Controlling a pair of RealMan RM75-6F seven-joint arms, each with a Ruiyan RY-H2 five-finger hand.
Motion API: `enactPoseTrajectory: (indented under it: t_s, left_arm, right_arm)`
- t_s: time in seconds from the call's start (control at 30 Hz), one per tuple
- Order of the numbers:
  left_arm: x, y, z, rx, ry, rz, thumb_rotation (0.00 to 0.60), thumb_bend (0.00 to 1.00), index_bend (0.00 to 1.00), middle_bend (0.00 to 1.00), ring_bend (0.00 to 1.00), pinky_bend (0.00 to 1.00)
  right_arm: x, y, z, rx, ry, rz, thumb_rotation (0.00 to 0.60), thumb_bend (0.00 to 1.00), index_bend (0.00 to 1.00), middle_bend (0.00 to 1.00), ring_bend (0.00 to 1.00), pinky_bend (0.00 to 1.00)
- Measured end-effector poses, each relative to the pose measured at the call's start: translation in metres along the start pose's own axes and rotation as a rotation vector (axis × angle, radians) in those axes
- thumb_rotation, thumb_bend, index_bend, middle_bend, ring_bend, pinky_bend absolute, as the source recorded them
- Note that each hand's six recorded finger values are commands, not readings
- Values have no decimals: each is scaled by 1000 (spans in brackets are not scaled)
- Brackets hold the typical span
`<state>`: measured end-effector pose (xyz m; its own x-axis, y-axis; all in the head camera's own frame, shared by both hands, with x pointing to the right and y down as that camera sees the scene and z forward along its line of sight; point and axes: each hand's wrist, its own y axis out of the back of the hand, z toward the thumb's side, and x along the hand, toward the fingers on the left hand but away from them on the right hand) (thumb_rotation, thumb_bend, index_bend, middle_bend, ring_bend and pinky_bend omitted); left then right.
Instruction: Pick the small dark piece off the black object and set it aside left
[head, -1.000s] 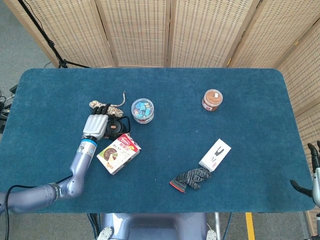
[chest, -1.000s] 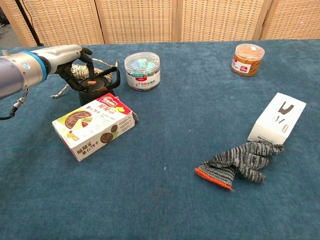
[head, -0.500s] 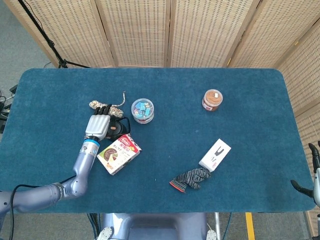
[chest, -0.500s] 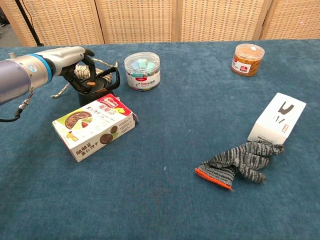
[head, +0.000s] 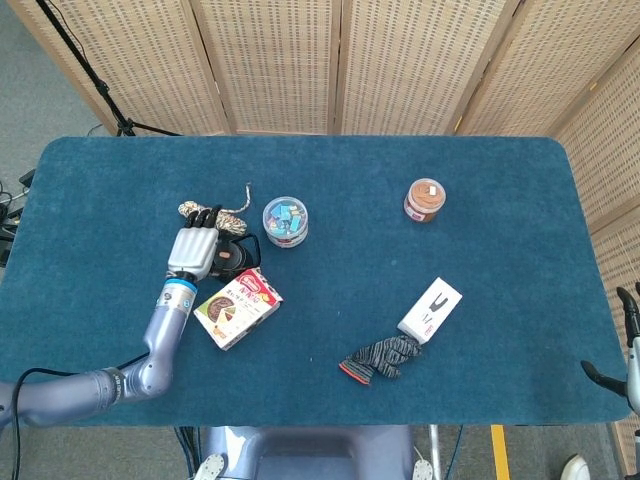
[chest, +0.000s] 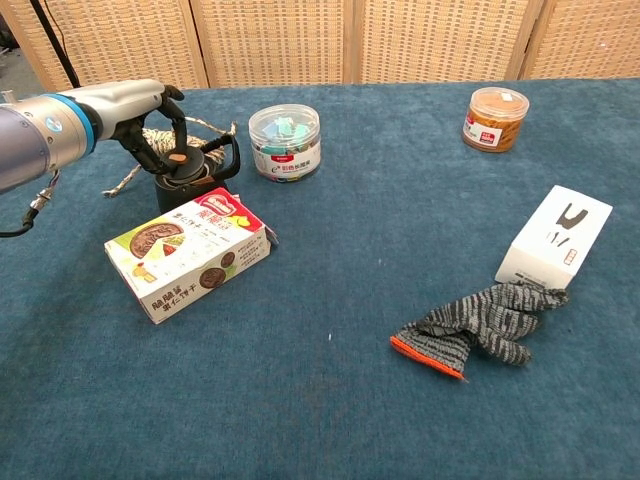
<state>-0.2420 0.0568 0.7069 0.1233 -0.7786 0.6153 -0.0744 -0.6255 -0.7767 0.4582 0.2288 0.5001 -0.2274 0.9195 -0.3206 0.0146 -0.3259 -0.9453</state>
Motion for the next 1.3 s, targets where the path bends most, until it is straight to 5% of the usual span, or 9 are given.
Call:
enactPoseTrajectory:
  t_s: [0.43,0.7,1.0,1.07,1.13,1.2,1.3]
  left_arm:
    - [-24,10,-39,-66,32,14,600,397,631,0,0,0]
    - [-32,-16,-77,-95,83,-28,600,397,631,0,0,0]
    - [-29,-39,-84,-108,82,-61,600,389,614,0,0,0]
    - [-29,-41,-84,-110,83,-67,600,337,489,0,0,0]
    - [-30,-43,-84,-115,82,-77,600,213,202,0,0,0]
    - [-31,-43,-85,-122,83,-89,600,140,45,0,0,0]
    - [-33,-39,-88,-129,88,-91,600,102,0,0,0,0]
  right_arm:
    - [3,-1,4,2,17,3,600,0,0,0,0,0]
    - [4,-2,5,4,21,8,600,0,0,0,0,0]
    - [3,-3,6,5,20,10,600,0,0,0,0,0]
    - [3,-3,6,5,20,10,600,0,0,0,0,0]
    - [3,-3,6,5,21,11,600,0,0,0,0,0]
    - [3,-3,6,4,23,12,600,0,0,0,0,0]
    - [4,-3,7,1,26,13,600,0,0,0,0,0]
